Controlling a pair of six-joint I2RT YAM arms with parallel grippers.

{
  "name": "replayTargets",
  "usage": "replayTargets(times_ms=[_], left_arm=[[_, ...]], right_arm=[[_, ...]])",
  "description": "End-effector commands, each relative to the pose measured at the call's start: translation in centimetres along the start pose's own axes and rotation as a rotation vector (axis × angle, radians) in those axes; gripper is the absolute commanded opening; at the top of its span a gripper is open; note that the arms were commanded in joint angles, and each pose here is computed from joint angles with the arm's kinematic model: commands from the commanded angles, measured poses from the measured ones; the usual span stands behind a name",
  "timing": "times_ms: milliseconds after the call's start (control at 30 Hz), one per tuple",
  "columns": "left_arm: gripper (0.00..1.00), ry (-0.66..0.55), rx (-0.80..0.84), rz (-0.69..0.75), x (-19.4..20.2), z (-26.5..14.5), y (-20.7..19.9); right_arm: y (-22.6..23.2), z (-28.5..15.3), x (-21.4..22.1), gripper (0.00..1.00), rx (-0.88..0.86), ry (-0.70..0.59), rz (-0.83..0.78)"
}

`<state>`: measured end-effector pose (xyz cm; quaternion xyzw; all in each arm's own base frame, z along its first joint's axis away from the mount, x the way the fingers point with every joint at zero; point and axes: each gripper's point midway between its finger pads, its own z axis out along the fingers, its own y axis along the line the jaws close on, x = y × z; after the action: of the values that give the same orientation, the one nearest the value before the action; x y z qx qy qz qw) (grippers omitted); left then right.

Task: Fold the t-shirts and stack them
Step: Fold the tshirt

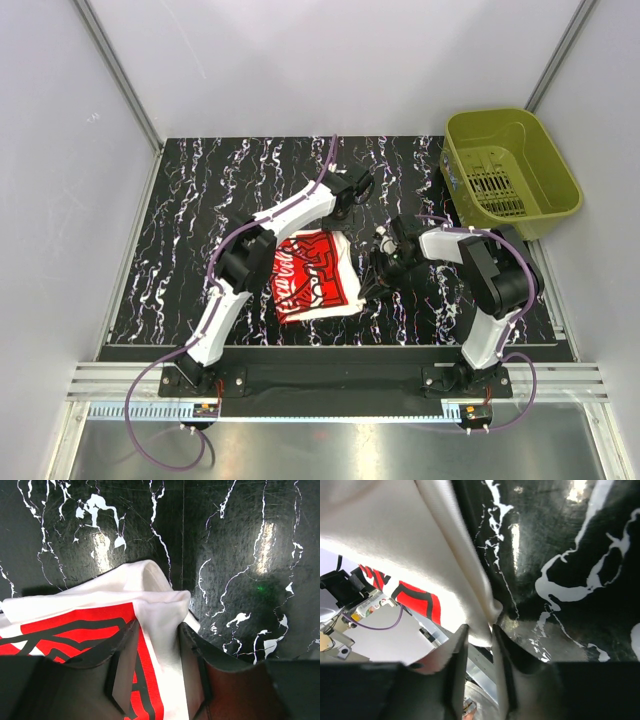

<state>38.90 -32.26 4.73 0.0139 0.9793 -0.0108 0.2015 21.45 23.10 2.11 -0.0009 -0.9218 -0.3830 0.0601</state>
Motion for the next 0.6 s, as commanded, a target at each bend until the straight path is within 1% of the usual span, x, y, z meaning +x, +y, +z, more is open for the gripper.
replayTargets(times_ms=[0, 33, 67, 100, 133, 200, 233, 300, 333, 467, 567], left_arm=[[0.41, -0.088, 0.019, 0.001, -2.4, -1.0, -0.8], [0.40, -0.089, 0.020, 0.003, -2.4, -1.0, -0.8], [0.38, -0.099, 0.021, 0.007, -2.7, -1.1, -0.9], [0.32, -0.103, 0.021, 0.009, -2.8, -1.0, -0.9], [0.28, -0.103, 0.018, 0.011, -2.8, -0.9, -0.8], [0.20, -0.108, 0.011, 0.020, -3.1, -0.8, -0.7], [0.10, -0.106, 0.005, 0.024, -3.0, -0.6, -0.7], [0.03, -0.109, -0.005, 0.026, -3.2, -0.4, -0.5], [0.00, -0.111, -0.006, 0.029, -3.3, -0.4, -0.6], [0.00, -0.111, -0.012, 0.045, -3.5, 0.2, -0.7], [0.00, -0.099, -0.021, 0.060, -3.5, 0.7, -0.8]], right_arm=[[1.6, -0.5, -0.3, 0.28, -0.073, -0.008, -0.036], [1.7, -0.5, -0.1, 0.24, -0.085, -0.010, -0.025], [1.8, -0.5, 0.1, 0.14, -0.095, -0.005, -0.021], [2.1, -0.6, 0.3, 0.08, -0.109, -0.001, -0.022], [1.9, -0.6, 0.8, 0.02, -0.104, 0.006, 0.001], [2.2, -1.1, 1.4, 0.00, -0.092, -0.006, -0.002], [1.9, -1.2, 2.1, 0.00, -0.083, 0.004, 0.018], [2.1, -1.5, 2.9, 0.00, -0.077, 0.003, 0.016], [1.7, -1.3, 3.6, 0.00, -0.066, 0.018, 0.045], [1.4, -0.6, 4.5, 0.00, -0.059, 0.022, 0.071], [1.2, 0.3, 5.0, 0.00, -0.052, 0.049, 0.080]])
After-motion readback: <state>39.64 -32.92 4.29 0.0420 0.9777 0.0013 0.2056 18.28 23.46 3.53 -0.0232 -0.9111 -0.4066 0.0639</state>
